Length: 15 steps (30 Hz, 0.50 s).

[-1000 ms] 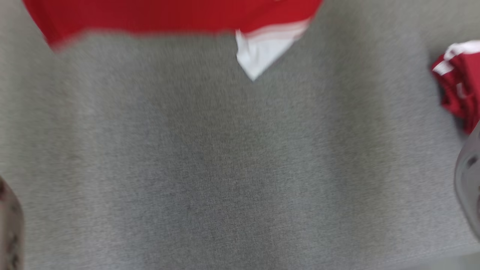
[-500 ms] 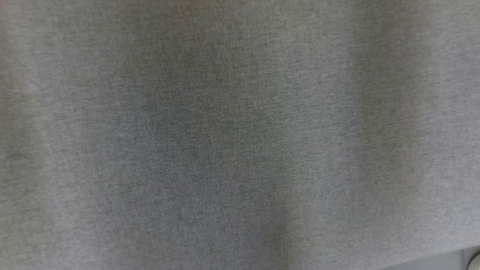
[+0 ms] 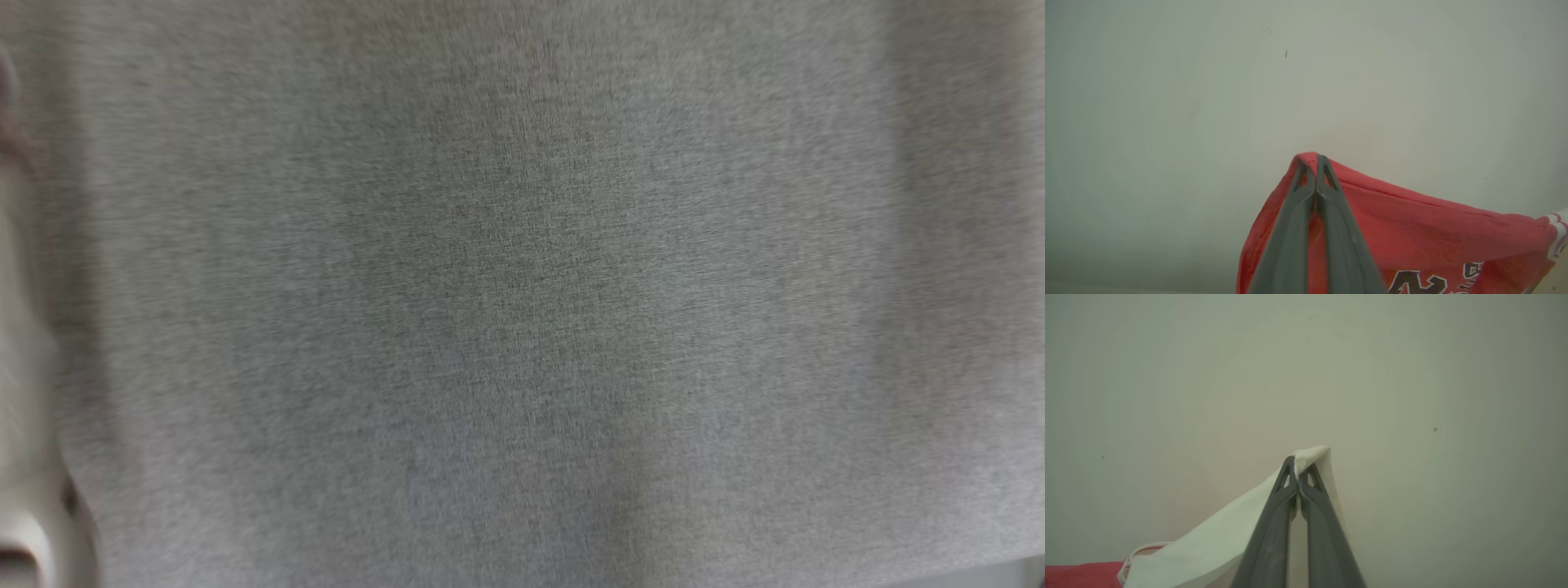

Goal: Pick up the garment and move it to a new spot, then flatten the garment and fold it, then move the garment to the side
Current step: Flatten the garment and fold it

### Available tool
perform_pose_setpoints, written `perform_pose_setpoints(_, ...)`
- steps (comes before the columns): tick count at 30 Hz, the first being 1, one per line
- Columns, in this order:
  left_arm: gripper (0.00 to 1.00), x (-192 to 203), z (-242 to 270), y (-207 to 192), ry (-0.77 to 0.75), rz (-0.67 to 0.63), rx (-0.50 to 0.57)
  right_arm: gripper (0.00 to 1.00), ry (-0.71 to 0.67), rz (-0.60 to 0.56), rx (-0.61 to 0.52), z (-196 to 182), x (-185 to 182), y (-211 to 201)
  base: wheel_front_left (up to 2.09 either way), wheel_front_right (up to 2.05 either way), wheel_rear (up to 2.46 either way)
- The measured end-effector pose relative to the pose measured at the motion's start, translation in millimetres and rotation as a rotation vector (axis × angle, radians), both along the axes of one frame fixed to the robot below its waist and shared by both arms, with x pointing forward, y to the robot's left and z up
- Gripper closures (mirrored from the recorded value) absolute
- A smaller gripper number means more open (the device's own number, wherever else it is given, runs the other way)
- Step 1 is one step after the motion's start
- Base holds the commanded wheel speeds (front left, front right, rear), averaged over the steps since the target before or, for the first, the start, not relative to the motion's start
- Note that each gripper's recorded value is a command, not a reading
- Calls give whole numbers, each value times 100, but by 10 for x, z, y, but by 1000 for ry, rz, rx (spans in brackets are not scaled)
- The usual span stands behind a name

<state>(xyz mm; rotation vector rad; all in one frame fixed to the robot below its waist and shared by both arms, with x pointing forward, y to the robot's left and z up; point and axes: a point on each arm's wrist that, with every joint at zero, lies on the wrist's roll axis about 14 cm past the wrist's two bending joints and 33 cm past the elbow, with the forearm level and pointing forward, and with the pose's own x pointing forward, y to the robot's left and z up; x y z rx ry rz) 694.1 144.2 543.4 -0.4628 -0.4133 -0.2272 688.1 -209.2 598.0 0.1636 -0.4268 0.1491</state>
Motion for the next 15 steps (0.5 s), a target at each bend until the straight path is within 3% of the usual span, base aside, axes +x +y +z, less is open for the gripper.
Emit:
perform_pose_setpoints(2,100,-82,-62,-9,21,-7,6,100,46,3,-9,-108,-65,-24,0,0,0)
perform_pose_setpoints(8,100,-658,-539,16,210,-29,-18,100,395,30,-33,-850,-699,-70,0,0,0)
perform_pose_setpoints(15,100,-1351,-735,-49,341,-60,-9,100,689,14,-113,-1130,-1648,-131,0,0,0)
